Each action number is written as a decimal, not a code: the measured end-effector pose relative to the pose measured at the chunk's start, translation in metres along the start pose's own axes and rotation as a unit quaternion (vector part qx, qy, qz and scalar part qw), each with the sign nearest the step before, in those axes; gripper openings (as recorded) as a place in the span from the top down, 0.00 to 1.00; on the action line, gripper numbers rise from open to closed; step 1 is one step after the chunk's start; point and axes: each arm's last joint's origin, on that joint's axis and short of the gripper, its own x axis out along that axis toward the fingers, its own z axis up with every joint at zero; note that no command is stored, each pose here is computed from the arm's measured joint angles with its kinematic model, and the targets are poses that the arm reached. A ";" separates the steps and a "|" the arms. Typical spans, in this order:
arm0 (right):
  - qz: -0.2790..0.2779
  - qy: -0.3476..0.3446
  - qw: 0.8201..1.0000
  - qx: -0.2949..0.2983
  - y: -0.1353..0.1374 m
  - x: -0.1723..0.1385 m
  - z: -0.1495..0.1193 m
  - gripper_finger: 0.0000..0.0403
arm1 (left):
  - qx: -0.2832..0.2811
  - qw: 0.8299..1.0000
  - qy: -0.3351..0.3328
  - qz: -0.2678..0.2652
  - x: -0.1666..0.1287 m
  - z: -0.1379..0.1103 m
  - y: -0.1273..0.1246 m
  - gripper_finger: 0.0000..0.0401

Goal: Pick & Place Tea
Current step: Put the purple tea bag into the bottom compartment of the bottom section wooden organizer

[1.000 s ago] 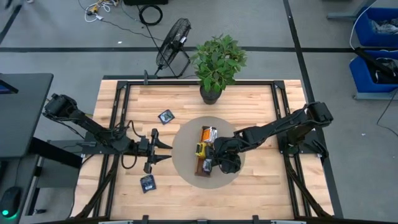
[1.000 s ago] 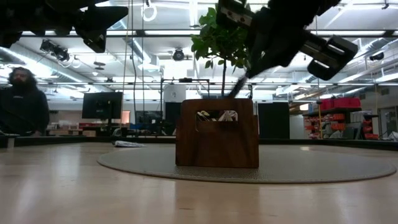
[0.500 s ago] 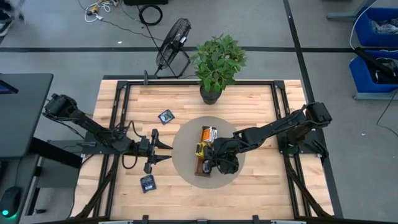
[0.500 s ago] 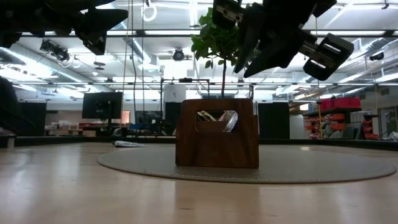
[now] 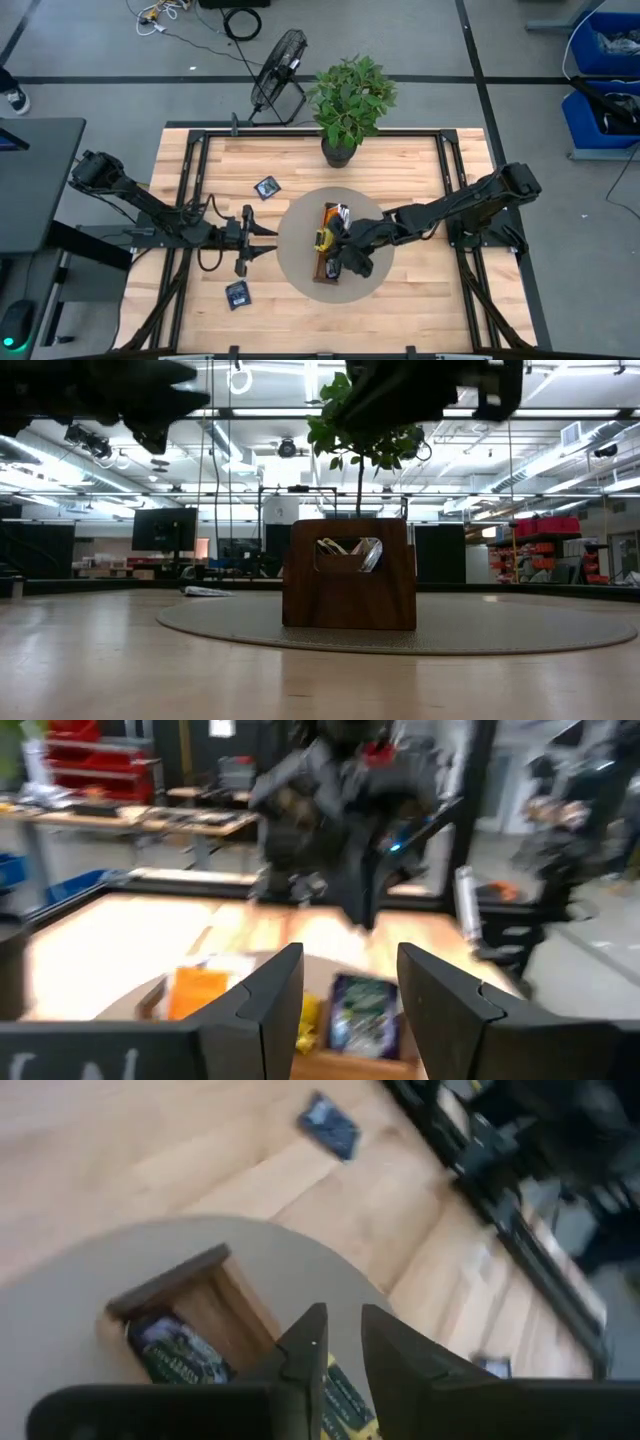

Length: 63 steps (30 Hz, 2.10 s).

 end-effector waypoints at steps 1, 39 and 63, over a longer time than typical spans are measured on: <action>0.000 -0.003 1.000 0.024 -0.001 -0.003 0.001 0.82 | 0.004 1.000 0.005 0.013 0.000 -0.001 0.001 0.58; -0.087 -0.254 0.890 0.369 0.080 -0.064 -0.083 0.82 | -0.191 0.942 0.123 0.247 -0.004 -0.012 0.107 0.58; -0.081 -0.216 0.887 0.400 0.086 -0.060 -0.089 0.82 | -0.236 0.885 0.164 0.367 -0.033 -0.018 0.176 0.58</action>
